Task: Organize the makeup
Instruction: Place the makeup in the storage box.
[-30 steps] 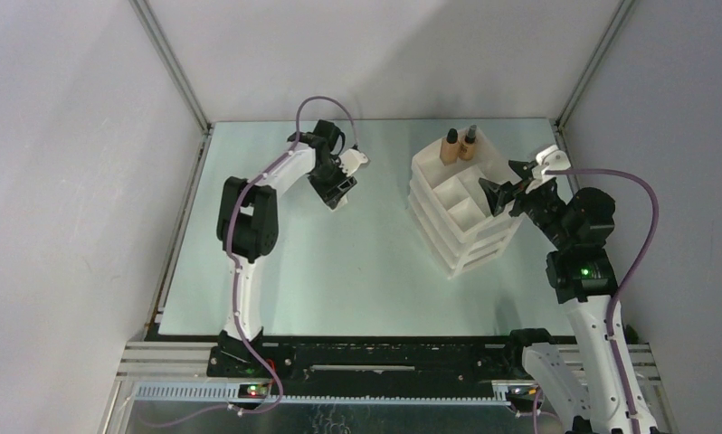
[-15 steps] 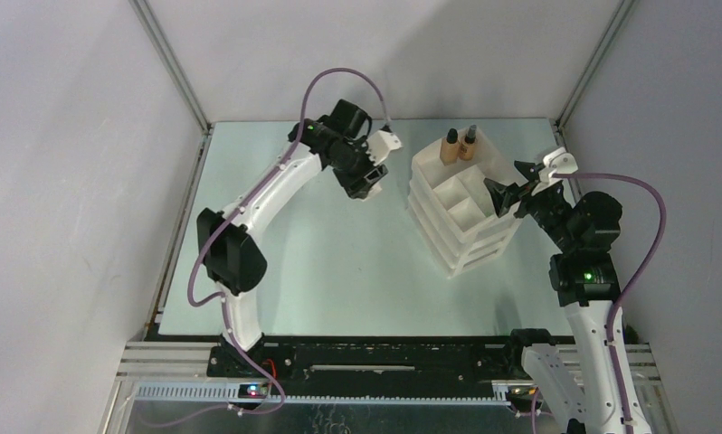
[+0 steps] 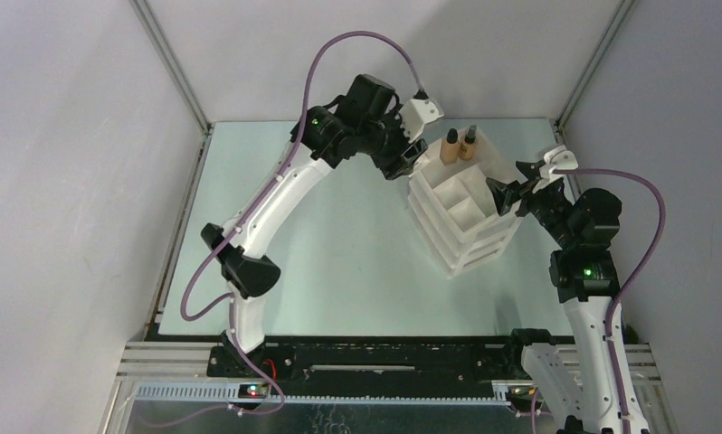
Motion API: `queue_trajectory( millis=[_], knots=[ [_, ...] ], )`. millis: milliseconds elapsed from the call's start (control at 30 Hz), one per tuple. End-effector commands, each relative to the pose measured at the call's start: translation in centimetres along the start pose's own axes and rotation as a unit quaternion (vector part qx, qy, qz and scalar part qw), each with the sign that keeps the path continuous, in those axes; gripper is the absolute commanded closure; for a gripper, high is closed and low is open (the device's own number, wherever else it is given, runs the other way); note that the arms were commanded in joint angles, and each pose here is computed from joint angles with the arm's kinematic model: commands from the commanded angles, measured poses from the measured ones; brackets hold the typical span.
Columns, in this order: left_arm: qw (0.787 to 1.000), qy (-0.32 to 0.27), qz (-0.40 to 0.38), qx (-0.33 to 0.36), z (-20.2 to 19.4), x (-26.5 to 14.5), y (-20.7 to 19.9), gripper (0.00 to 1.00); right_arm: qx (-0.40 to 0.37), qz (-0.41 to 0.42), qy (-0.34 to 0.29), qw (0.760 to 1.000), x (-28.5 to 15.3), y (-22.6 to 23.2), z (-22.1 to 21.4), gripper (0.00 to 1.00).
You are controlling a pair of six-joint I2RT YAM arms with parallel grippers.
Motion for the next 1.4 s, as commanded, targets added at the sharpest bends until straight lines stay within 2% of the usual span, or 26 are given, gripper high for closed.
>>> queue_trajectory(
  millis=[0,267,400,533,700,767,833,1067,1367],
  knots=[
    [0.998,-0.057,0.019,-0.016,2.8,1.0,0.7,0.63,0.001,-0.003,0.000,1.000,0.0,-0.2,0.0,0.25],
    [0.994,-0.103,0.031,-0.031,4.5,3.6,1.3,0.60,0.002,-0.004,0.004,1.000,0.2,-0.3,-0.5,0.25],
    [0.994,-0.102,0.027,-0.038,4.5,4.8,1.3,0.60,0.005,0.000,0.007,1.000,0.3,-0.3,-0.6,0.26],
    [0.993,-0.105,0.019,-0.048,4.6,4.2,0.9,0.61,0.006,0.029,0.013,0.999,0.7,0.2,-1.0,0.26],
    [0.988,-0.128,-0.020,-0.080,5.3,1.6,-0.7,0.61,-0.034,0.071,0.007,0.997,1.5,2.3,-0.7,0.18],
    [0.986,-0.130,-0.036,-0.093,5.2,0.8,-1.4,0.61,-0.052,0.082,0.001,0.995,2.0,3.1,-0.4,0.06],
    [0.986,-0.126,-0.049,-0.102,4.9,0.5,-1.9,0.61,-0.071,0.085,0.005,0.994,2.8,3.8,0.0,0.00],
    [0.986,-0.115,-0.044,-0.113,4.6,1.5,-1.7,0.61,-0.109,0.094,0.027,0.989,4.8,4.7,0.3,0.02],
    [0.990,-0.105,-0.010,-0.097,4.4,5.5,0.0,0.60,-0.100,0.058,0.034,0.993,3.4,3.3,-0.3,0.04]
  ],
)
Point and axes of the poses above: each gripper's point midway between its finger pads, its own x axis out along the fingers, its own y axis along the line the jaws close on, z = x × y, the point moved 7 cm from there along -x, back along the fingers, and after that the axes turned 11 degrees about x, right-handed, at the moved point
